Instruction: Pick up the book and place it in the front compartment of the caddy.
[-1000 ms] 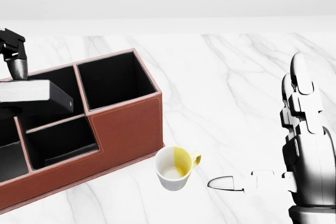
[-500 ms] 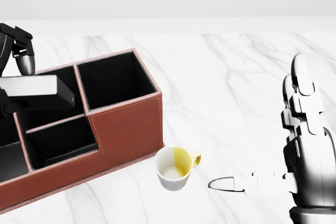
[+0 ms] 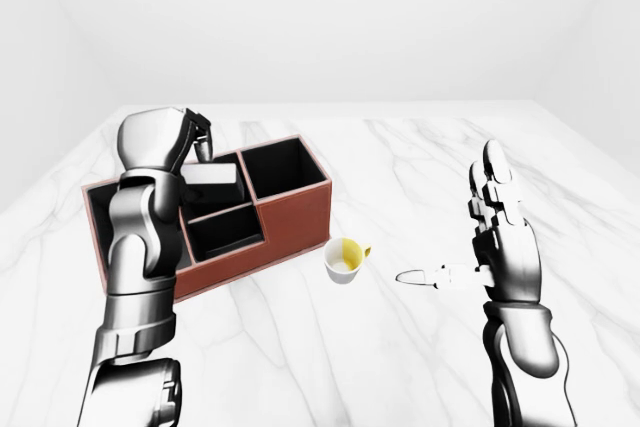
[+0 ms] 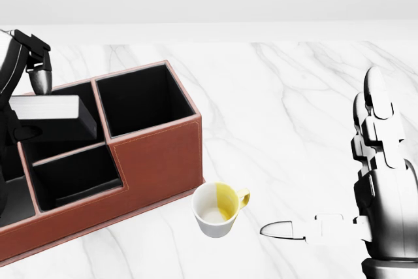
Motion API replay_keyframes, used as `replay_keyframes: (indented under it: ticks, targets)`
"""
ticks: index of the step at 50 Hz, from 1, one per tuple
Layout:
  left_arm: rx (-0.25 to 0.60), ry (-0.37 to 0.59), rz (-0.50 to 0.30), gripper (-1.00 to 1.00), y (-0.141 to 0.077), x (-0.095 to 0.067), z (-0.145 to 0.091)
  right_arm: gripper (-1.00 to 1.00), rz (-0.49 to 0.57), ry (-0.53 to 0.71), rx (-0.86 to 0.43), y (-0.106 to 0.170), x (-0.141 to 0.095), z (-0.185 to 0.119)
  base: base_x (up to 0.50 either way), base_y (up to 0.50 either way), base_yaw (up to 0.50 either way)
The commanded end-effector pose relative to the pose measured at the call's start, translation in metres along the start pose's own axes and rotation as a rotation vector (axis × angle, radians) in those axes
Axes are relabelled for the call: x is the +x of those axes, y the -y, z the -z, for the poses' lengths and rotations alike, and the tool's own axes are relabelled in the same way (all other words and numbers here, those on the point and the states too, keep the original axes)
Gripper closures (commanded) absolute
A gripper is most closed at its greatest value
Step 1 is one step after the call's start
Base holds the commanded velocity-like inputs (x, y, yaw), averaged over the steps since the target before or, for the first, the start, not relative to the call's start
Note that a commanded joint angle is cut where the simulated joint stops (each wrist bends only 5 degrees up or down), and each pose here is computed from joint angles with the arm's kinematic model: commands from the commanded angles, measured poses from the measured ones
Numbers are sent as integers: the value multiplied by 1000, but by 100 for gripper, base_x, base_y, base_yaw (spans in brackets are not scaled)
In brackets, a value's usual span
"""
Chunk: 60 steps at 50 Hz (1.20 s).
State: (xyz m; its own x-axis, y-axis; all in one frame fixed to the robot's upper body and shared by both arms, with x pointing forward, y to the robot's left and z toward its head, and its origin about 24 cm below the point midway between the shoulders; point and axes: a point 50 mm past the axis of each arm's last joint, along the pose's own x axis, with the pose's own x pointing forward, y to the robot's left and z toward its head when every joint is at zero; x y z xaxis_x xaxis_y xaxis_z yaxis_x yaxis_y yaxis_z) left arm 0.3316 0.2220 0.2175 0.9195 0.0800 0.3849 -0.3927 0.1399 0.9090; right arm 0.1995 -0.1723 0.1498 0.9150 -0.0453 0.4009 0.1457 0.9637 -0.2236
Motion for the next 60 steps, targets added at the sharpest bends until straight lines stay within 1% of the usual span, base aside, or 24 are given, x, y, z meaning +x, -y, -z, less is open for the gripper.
replay_keyframes:
  ticks: [1,4,5,7,8,11,12,16,18,23,26,30,33,34,37,41,43,46,48,49,60]
  targets:
    - [41,-6,-38,100,-3,1,-1,-100,1,-5,-3,1,-1,1,0,0,0]
    - [41,-13,-39,100,-2,1,2,-100,1,-6,-4,0,-1,1,0,0,0]
    - [36,-22,-43,100,2,0,4,-100,1,-8,-5,0,-1,1,0,0,0]
    - [40,-22,-45,100,-1,3,4,-100,0,-18,-3,0,-1,4,0,0,0]
    - [35,-33,-46,100,5,0,7,-100,-1,-18,-4,-1,-1,4,0,0,0]
    - [38,-29,-46,100,1,4,7,-100,-2,-13,-6,-1,-1,2,0,0,0]
    - [20,-40,-53,100,7,2,9,-100,-2,-14,-6,-1,-1,3,0,0,0]
    - [15,-48,-53,100,12,5,11,-100,-2,-10,-8,-1,-1,2,0,0,0]
    - [16,-51,-69,100,7,9,12,-100,-1,-5,-10,0,-1,0,0,0,0]
    - [-2,-57,-100,100,8,13,12,-100,-4,-19,-6,-2,-1,4,0,0,0]
    - [2,-53,-84,100,14,13,11,-100,-3,-20,-7,-2,-1,4,0,0,0]
    - [0,-48,-88,100,14,15,8,-100,-4,-17,-9,-1,-1,3,0,0,0]
    - [1,-56,-83,100,19,16,9,-100,-2,-23,-8,0,-2,4,0,0,0]
    - [18,-56,-81,100,21,17,9,-100,-1,-26,-9,0,-2,5,0,0,0]
    - [15,-58,-78,100,23,18,8,-100,-2,-33,-7,0,-2,7,0,0,0]
    - [28,-72,-72,100,30,22,10,-100,-2,-20,-8,0,-2,4,0,0,0]
    - [36,-78,-63,100,35,22,12,-100,-1,-20,-10,1,-2,3,0,0,0]
    - [38,-104,-55,100,45,24,16,-100,-1,-18,-12,1,-2,3,0,0,0]
    - [37,-116,-62,100,47,27,19,-100,-1,-19,-11,1,-2,3,0,0,0]
    - [38,-121,-51,100,49,27,20,-100,-2,-17,-12,1,-2,3,0,0,0]
    - [36,-128,-49,100,52,28,21,-100,-5,-16,-13,0,-2,2,0,0,0]
